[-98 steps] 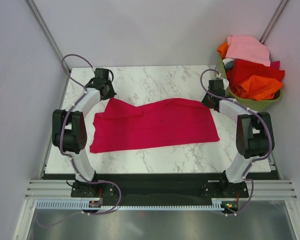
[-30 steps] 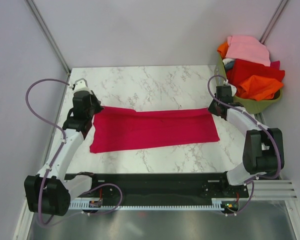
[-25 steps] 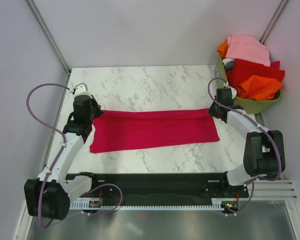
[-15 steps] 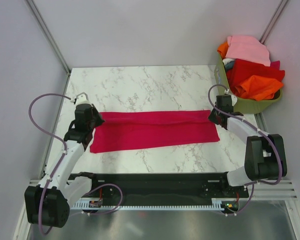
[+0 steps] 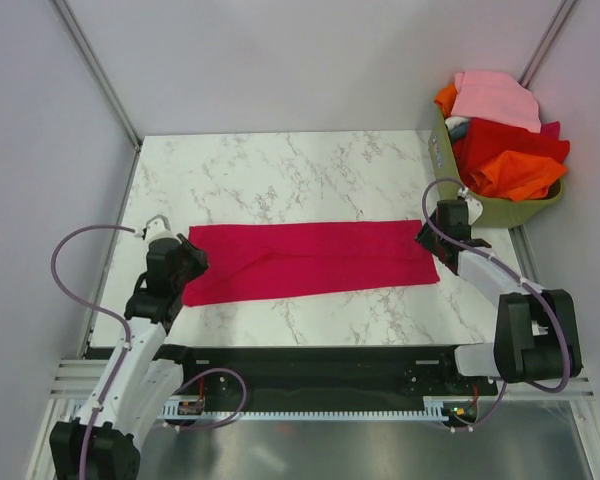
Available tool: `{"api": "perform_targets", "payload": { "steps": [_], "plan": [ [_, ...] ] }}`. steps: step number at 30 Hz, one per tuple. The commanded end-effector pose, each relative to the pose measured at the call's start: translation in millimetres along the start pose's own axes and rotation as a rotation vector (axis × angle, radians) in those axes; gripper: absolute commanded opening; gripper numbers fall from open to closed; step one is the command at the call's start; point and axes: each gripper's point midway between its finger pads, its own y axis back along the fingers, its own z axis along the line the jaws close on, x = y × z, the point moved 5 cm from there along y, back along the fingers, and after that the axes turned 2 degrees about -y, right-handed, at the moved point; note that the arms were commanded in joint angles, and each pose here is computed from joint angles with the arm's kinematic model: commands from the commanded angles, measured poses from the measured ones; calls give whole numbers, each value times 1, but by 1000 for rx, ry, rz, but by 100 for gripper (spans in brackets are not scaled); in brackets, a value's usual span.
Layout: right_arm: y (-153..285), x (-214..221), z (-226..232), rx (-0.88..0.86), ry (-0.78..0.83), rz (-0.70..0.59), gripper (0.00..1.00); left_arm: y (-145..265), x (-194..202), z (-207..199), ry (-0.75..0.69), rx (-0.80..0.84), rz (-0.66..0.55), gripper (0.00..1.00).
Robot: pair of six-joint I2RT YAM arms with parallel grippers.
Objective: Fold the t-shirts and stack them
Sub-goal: Fold the tshirt
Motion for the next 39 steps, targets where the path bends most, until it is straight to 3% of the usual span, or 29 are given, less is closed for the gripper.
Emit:
{"api": "perform_targets", "payload": {
  "steps": [1, 3, 6, 9, 25, 30, 39],
  "plan": [
    [8, -22, 14, -62, -16, -75, 52, 11, -15, -2, 57, -10, -66, 30],
    [7, -22, 16, -60, -2, -62, 52, 19, -22, -4, 68, -2, -94, 33],
    [6, -22, 24, -96, 20, -35, 49, 22, -26, -7, 80, 5, -102, 51],
    [8, -16, 45, -174, 74, 3, 48, 18, -30, -11, 68, 4, -81, 53],
    [62, 94, 239, -900, 286, 416, 47, -55, -57, -25, 122, -186, 38, 50],
    [57, 128, 288, -1008, 344, 519, 48, -75, -45, -19, 167, -206, 107, 49],
    [36, 185, 337, -1066, 380, 656, 48, -113, -10, -12, 193, -192, 242, 46]
  ]
}}
